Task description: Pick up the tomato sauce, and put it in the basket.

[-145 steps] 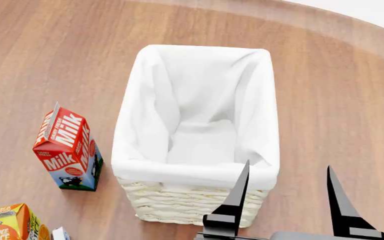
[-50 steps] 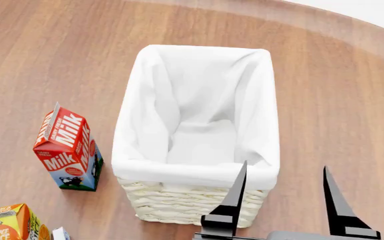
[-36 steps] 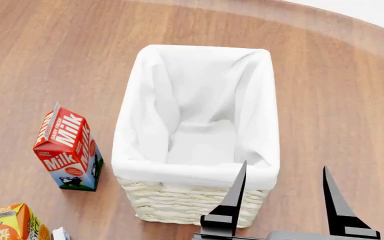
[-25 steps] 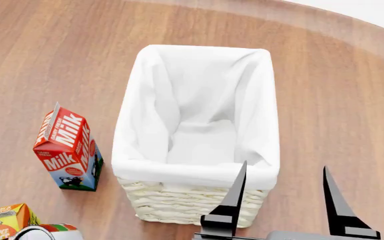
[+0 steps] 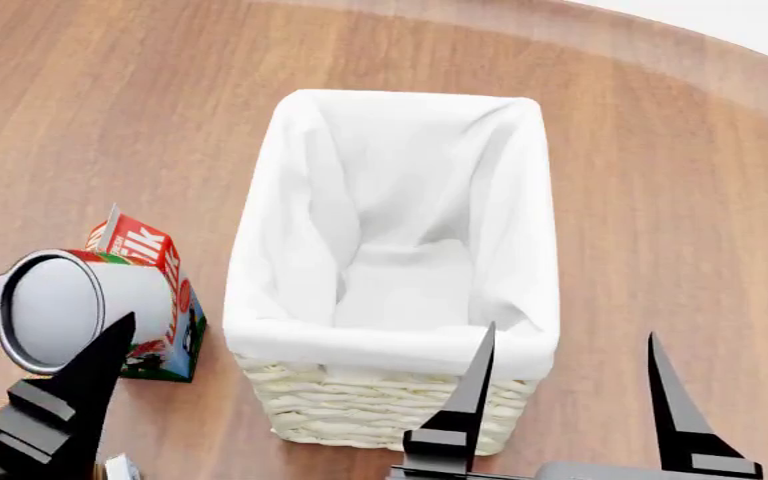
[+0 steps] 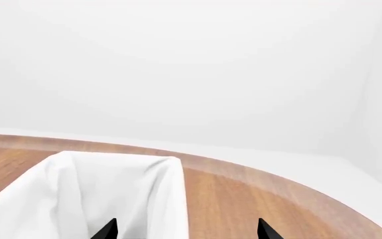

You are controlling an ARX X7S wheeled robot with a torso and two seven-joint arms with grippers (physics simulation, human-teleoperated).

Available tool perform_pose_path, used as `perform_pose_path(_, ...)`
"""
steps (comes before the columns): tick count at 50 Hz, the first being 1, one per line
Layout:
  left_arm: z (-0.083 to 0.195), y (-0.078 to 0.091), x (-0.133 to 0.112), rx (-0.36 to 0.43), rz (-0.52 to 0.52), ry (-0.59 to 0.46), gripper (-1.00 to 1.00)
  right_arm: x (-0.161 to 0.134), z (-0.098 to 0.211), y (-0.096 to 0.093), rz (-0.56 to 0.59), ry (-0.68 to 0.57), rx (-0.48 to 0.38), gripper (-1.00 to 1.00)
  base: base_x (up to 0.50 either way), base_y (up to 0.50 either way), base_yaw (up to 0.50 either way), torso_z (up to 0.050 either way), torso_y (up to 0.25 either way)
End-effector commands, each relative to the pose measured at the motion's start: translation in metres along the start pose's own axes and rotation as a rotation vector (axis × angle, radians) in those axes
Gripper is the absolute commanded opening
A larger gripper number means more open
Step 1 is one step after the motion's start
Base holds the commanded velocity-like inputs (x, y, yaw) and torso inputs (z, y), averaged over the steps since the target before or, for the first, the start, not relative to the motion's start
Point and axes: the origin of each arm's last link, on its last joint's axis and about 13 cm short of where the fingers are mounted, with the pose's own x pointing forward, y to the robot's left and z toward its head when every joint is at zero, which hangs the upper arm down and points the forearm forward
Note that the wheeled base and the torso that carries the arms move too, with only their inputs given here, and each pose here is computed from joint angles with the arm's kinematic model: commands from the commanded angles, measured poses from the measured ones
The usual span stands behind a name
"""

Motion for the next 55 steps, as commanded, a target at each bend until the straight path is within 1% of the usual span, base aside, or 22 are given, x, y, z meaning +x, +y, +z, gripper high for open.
perform_pose_path(1, 0.034, 0.005, 0.012, -0.004, 0.012, -0.070, -1.00, 0.000, 0.000, 0.000, 0.001, 0.000, 0.000, 1.00, 0.00, 0.00, 0.00, 0.000, 0.000)
perform_pose_path(2, 0.034, 0.005, 0.012, -0.004, 0.012, -0.070, -1.00, 0.000, 0.000, 0.000, 0.001, 0.000, -0.001, 1.00, 0.00, 0.00, 0.00, 0.000, 0.000)
perform_pose_path(3, 0.048, 0.007, 0.012, 0.000, 0.017, -0.074, -1.00, 0.000, 0.000, 0.000, 0.001, 0.000, -0.001, 1.00, 0.00, 0.00, 0.00, 0.000, 0.000)
perform_pose_path(5, 0.041, 0.008, 0.019, 0.019, 0.048, -0.089, -1.00, 0.000, 0.000, 0.000, 0.002, 0.001, -0.005, 1.00, 0.00, 0.00, 0.00, 0.000, 0.000)
perform_pose_path(6, 0.041, 0.008, 0.020, 0.008, 0.034, -0.082, -1.00, 0.000, -0.001, 0.000, 0.001, 0.001, -0.005, 1.00, 0.00, 0.00, 0.00, 0.000, 0.000)
perform_pose_path(10, 0.060, 0.009, 0.026, 0.008, 0.041, -0.086, -1.00, 0.000, -0.001, 0.001, 0.002, 0.001, -0.006, 1.00, 0.00, 0.00, 0.00, 0.000, 0.000)
perform_pose_path(12, 0.052, 0.007, 0.033, 0.018, 0.037, -0.089, -1.00, 0.001, -0.001, 0.001, 0.002, 0.001, -0.005, 1.00, 0.00, 0.00, 0.00, 0.000, 0.000)
perform_pose_path(15, 0.071, 0.009, 0.036, 0.026, 0.043, -0.098, -1.00, 0.000, 0.000, 0.001, 0.003, 0.001, -0.005, 1.00, 0.00, 0.00, 0.00, 0.000, 0.000)
perform_pose_path(17, 0.071, 0.011, 0.042, 0.020, 0.046, -0.103, -1.00, 0.000, 0.000, 0.001, 0.003, 0.000, -0.006, 1.00, 0.00, 0.00, 0.00, 0.000, 0.000)
perform_pose_path(19, 0.084, 0.012, 0.044, 0.017, 0.046, -0.109, -1.00, 0.000, -0.001, 0.000, 0.002, 0.000, -0.004, 1.00, 0.00, 0.00, 0.00, 0.000, 0.000)
perform_pose_path(20, 0.085, 0.012, 0.046, 0.018, 0.048, -0.112, -1.00, 0.000, -0.001, 0.000, 0.002, 0.001, -0.005, 1.00, 0.00, 0.00, 0.00, 0.000, 0.000)
perform_pose_path(21, 0.081, 0.011, 0.050, 0.022, 0.047, -0.115, -1.00, 0.000, -0.001, 0.001, 0.002, 0.001, -0.005, 1.00, 0.00, 0.00, 0.00, 0.000, 0.000)
perform_pose_path(26, 0.090, 0.011, 0.060, 0.030, 0.048, -0.111, -1.00, 0.000, 0.000, 0.001, 0.002, 0.001, -0.005, 1.00, 0.00, 0.00, 0.00, 0.000, 0.000)
perform_pose_path(27, 0.099, 0.012, 0.063, 0.031, 0.047, -0.107, -1.00, 0.000, -0.001, 0.001, 0.001, 0.001, -0.004, 1.00, 0.00, 0.00, 0.00, 0.000, 0.000)
perform_pose_path(29, 0.097, 0.013, 0.070, 0.035, 0.055, -0.106, -1.00, 0.001, -0.001, 0.001, 0.002, 0.002, -0.002, 1.00, 0.00, 0.00, 0.00, 0.000, 0.000)
perform_pose_path(32, 0.104, 0.013, 0.081, 0.030, 0.059, -0.098, -1.00, 0.001, -0.002, 0.002, 0.009, 0.003, -0.001, 1.00, 0.00, 0.00, 0.00, 0.000, 0.000)
perform_pose_path(33, 0.106, 0.013, 0.083, 0.030, 0.056, -0.094, -1.00, 0.001, -0.001, 0.002, 0.011, 0.003, 0.000, 1.00, 0.00, 0.00, 0.00, 0.000, 0.000)
perform_pose_path(35, 0.121, 0.012, 0.085, 0.033, 0.054, -0.091, -1.00, 0.000, -0.001, 0.002, 0.008, 0.001, -0.002, 1.00, 0.00, 0.00, 0.00, 0.000, 0.000)
perform_pose_path(37, 0.116, 0.010, 0.092, 0.033, 0.046, -0.084, -1.00, 0.000, -0.001, 0.001, 0.005, 0.001, -0.002, 1.00, 0.00, 0.00, 0.00, 0.000, 0.000)
perform_pose_path(40, 0.131, 0.008, 0.095, 0.036, 0.032, -0.073, -1.00, 0.000, 0.000, 0.000, 0.002, 0.000, -0.002, 1.00, 0.00, 0.00, 0.00, 0.000, 0.000)
perform_pose_path(41, 0.133, 0.006, 0.098, 0.051, 0.026, -0.071, -1.00, 0.000, 0.000, 0.000, 0.001, -0.001, -0.001, 1.00, 0.00, 0.00, 0.00, 0.000, 0.000)
perform_pose_path(55, 0.162, -0.006, 0.118, 0.096, 0.029, -0.055, -1.00, 0.000, 0.001, 0.000, 0.001, -0.002, 0.004, 1.00, 0.00, 0.00, 0.00, 0.000, 0.000)
